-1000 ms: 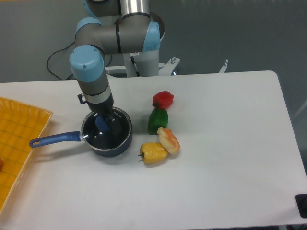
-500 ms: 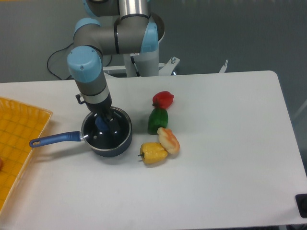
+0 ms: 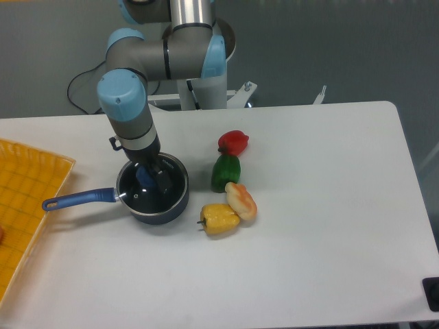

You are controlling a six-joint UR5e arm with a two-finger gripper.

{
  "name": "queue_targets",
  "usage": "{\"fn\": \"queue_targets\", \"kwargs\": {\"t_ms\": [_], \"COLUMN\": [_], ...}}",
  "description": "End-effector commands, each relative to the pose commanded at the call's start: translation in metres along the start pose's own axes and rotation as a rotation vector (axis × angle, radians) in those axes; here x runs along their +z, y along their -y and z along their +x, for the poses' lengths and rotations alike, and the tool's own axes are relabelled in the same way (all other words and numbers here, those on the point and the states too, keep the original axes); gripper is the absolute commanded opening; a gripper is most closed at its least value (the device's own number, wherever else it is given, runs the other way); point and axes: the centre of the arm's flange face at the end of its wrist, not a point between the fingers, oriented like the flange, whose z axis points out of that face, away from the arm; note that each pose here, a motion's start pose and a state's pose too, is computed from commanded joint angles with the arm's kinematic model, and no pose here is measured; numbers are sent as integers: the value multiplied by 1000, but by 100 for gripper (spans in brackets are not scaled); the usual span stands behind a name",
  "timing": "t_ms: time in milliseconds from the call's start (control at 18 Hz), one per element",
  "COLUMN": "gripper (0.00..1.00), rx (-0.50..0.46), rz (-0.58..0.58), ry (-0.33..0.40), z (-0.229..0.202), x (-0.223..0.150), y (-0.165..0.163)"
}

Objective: Open the lid
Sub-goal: 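Close the gripper around the blue lid knob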

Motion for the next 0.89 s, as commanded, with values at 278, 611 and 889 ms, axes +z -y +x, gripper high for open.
{"fn": "queue_targets", "kwargs": {"t_ms": [278,611,889], "gripper": [100,100,99], "rx": [0,5,3], "rz": [-4,-1,-2], "ry": [-9,-8,-9], "z": [-2,0,0], "x": [6,6,6], "y": [1,3,3]}}
